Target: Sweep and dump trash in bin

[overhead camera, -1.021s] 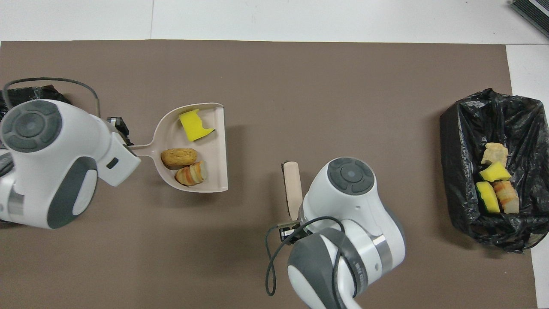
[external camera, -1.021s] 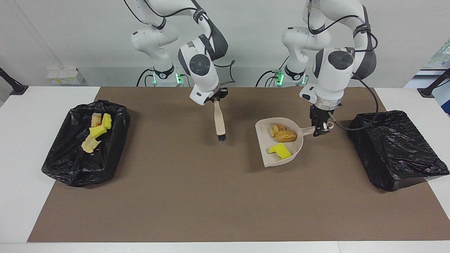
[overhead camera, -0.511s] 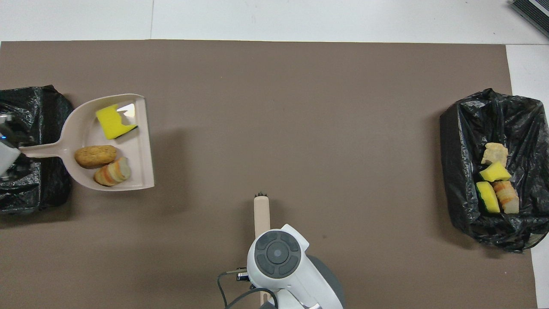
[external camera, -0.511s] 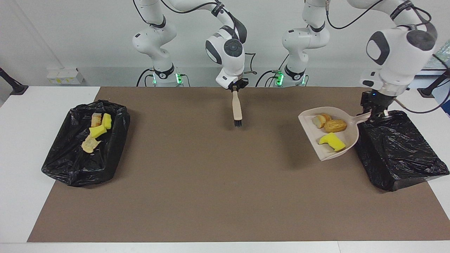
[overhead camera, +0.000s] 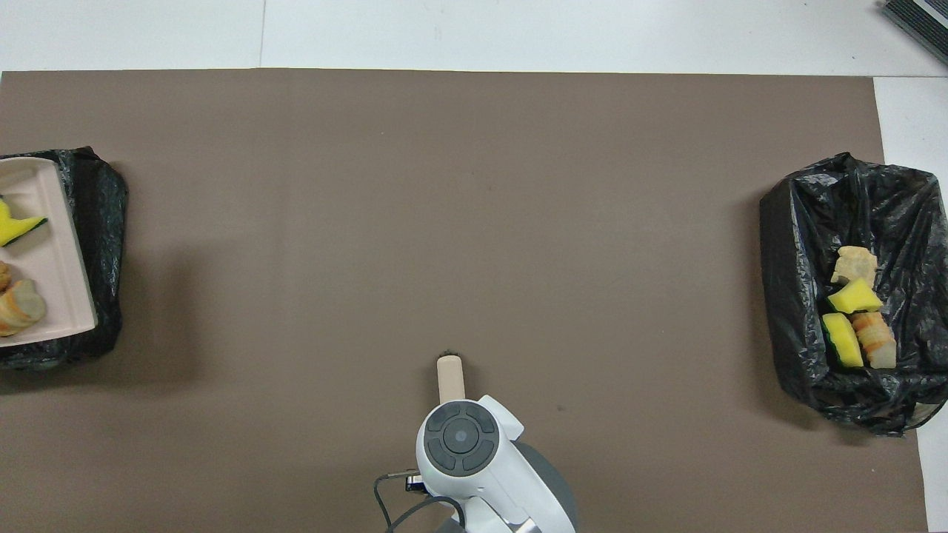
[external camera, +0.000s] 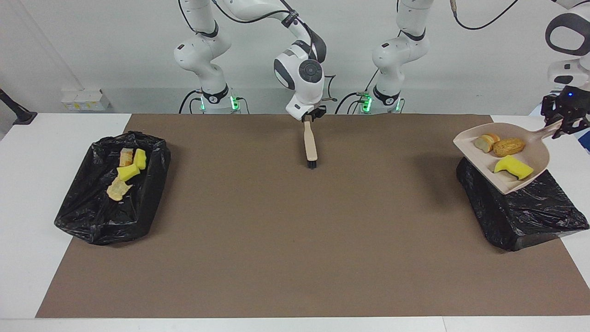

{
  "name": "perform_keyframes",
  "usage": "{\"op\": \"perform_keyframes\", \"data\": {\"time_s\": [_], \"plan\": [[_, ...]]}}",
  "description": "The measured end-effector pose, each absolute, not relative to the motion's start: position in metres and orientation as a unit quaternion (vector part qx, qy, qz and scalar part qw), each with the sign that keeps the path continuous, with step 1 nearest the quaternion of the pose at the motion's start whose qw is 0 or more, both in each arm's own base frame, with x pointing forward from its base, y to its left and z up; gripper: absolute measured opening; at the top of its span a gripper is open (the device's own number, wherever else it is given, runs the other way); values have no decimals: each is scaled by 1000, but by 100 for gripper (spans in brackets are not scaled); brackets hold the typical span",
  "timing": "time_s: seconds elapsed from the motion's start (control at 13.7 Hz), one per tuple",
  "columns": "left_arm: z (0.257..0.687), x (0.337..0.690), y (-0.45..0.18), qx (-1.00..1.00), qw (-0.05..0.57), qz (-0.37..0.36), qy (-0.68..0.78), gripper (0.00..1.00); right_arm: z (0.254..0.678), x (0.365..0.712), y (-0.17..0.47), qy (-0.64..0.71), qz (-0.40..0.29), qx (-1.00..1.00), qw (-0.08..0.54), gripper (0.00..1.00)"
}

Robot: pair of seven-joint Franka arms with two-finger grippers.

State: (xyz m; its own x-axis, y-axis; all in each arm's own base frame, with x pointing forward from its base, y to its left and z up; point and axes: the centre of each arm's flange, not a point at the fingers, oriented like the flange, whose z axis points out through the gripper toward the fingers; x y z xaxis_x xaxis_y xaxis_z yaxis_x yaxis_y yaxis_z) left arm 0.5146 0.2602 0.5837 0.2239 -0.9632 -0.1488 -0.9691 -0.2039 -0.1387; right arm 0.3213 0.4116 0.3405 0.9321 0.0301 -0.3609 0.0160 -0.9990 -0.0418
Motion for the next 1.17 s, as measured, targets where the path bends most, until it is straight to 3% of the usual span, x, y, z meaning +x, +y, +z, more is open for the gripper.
{"op": "perform_keyframes", "data": {"time_s": [0.22,0.29,0.58,1.17], "plan": [[596,509,302,-776,141,39,613,31,371,364,398,12,174,-984,40,90],[598,510,307,-771,158,55,615,31,383,385,387,18,168,-984,50,99],[589,521,318,-738,202,119,633,31,424,462,320,20,121,-991,49,100],[540,560,305,-658,228,232,679,31,484,563,147,-16,34,-999,-4,100]]}}
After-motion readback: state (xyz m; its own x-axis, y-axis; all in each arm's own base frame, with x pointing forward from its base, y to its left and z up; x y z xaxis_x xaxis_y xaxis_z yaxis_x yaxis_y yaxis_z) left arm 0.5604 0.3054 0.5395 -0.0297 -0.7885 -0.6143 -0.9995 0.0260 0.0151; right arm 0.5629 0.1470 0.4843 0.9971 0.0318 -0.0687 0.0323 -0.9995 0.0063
